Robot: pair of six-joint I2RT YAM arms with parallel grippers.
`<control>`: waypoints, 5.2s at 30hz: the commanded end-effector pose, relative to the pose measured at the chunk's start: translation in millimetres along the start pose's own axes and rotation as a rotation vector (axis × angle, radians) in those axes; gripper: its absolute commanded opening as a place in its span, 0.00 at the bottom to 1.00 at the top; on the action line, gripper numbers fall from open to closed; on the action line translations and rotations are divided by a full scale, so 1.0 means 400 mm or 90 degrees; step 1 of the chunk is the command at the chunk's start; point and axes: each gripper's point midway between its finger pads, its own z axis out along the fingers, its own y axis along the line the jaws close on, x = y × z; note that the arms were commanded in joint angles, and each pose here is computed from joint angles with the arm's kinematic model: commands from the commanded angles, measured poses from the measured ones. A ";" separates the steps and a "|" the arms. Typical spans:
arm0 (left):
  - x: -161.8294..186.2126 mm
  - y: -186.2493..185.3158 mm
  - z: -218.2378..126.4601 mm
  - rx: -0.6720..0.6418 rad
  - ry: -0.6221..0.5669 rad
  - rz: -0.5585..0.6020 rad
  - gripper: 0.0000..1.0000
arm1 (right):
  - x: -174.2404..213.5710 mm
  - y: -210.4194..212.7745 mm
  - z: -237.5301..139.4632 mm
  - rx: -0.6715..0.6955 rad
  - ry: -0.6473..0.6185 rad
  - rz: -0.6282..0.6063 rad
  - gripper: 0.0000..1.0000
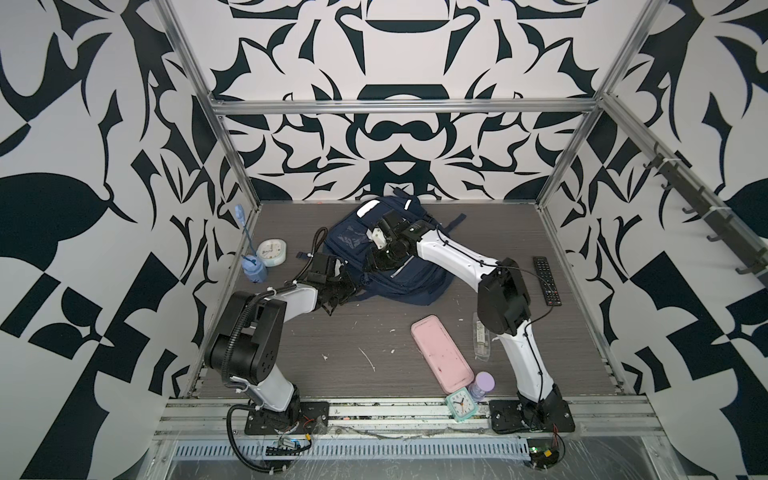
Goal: Pack the student bag
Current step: 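Release the bag and move both grippers down onto the pink pencil case, then grasp the pink pencil case's two ends with the left and right grippers, then lift the pink pencil case with both grippers toward the backpack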
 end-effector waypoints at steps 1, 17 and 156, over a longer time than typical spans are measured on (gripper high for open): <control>0.001 -0.033 -0.026 0.009 0.009 0.022 0.45 | -0.015 0.026 -0.131 0.013 -0.063 -0.037 0.57; 0.257 -0.155 -0.120 0.038 0.161 0.207 0.76 | 0.382 -0.194 -0.289 0.138 0.010 0.020 0.71; 0.566 0.050 -0.019 0.051 0.323 0.100 0.35 | 0.545 -0.085 -0.099 -0.307 0.064 0.138 0.63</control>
